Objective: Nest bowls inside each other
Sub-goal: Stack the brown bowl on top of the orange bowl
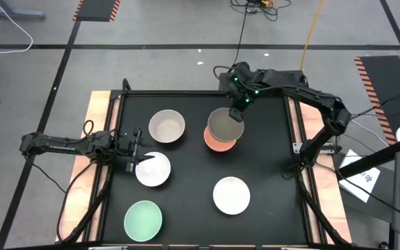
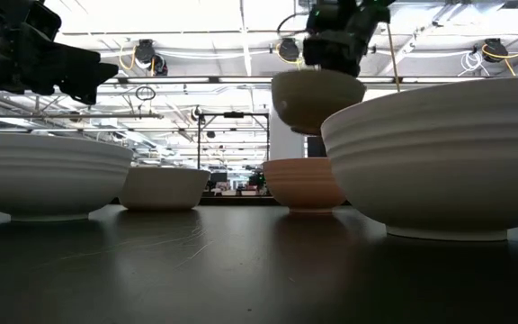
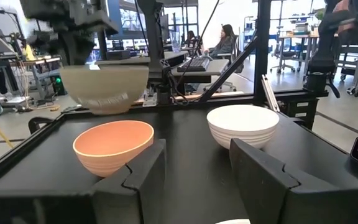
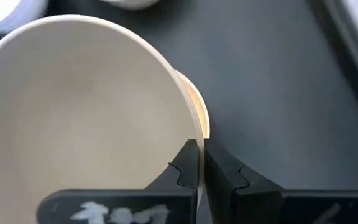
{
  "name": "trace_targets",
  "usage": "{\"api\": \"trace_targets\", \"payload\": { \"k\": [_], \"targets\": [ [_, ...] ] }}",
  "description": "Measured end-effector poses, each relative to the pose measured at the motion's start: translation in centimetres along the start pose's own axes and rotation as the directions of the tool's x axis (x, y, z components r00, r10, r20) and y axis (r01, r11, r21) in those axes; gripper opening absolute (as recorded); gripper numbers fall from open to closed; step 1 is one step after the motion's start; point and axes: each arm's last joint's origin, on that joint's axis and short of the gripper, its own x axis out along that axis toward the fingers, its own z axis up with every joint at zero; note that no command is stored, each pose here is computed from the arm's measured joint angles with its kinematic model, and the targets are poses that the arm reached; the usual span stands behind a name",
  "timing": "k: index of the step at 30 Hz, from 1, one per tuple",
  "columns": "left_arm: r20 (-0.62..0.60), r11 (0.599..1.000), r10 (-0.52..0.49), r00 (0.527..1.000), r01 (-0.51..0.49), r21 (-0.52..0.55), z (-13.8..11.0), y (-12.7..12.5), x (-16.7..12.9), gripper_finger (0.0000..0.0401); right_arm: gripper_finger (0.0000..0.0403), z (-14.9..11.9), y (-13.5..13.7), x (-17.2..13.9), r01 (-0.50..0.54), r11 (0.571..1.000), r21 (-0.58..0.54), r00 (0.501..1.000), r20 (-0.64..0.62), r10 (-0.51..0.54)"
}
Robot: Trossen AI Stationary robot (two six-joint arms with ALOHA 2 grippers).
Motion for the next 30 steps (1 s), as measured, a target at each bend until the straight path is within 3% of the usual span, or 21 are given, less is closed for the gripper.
{"api": "trace_targets", "payload": {
  "k": [14,24,30],
  "targets": [
    [-0.017,1.000,-0.002,1.000,0.002,-0.002,-0.2,0.0,0.0,0.0182,0.0002,2.1,0.8,3.8,-0.021,0.998,-0.054,0.996,-0.091,0.016],
    [-0.030,1.000,-0.003,1.000,0.003,-0.001,-0.3,0.0,0.0,0.0182,0.0002,2.0,0.9,3.9,-0.017,0.999,-0.044,0.995,-0.099,0.013],
    [-0.031,1.000,-0.003,1.000,0.003,-0.001,-0.3,0.0,0.0,0.0182,0.0002,2.1,1.6,4.1,0.038,0.997,-0.063,0.994,-0.100,-0.044]
  ]
}}
